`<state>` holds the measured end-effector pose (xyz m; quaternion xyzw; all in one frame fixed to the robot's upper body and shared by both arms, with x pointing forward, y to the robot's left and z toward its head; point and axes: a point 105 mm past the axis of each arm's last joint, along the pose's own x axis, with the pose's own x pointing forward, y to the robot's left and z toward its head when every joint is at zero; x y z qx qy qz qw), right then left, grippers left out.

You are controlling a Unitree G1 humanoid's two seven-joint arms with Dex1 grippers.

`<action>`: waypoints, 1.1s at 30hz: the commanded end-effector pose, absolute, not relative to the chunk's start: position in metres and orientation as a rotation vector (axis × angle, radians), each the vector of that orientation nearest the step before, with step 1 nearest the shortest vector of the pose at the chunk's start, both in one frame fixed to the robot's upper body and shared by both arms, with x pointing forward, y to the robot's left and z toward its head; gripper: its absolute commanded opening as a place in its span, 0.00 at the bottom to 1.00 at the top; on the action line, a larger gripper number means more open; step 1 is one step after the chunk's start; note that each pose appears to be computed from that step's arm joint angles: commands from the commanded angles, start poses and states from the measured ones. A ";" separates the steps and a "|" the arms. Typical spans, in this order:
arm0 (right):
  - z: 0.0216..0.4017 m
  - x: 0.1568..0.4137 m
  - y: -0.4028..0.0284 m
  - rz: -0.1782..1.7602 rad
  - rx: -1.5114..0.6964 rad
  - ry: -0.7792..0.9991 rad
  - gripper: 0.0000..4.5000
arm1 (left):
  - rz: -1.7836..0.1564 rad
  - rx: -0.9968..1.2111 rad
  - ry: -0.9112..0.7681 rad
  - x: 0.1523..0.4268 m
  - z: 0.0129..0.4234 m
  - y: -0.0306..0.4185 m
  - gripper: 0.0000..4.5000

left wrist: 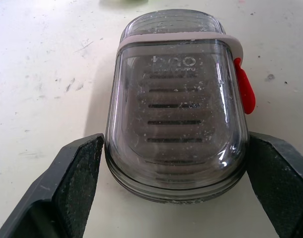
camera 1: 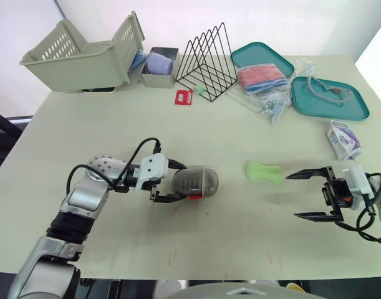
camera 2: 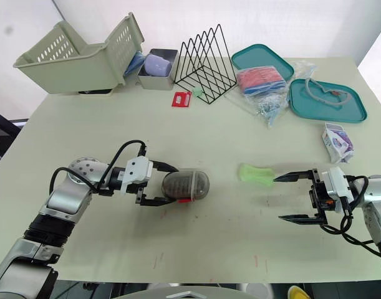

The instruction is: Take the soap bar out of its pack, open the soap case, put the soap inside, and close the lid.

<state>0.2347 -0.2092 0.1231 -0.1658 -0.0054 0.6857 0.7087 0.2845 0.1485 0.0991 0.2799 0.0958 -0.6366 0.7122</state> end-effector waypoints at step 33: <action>0.181 0.269 -0.150 1.283 0.187 0.487 1.00 | -1.318 0.645 -0.271 0.280 0.157 0.092 0.84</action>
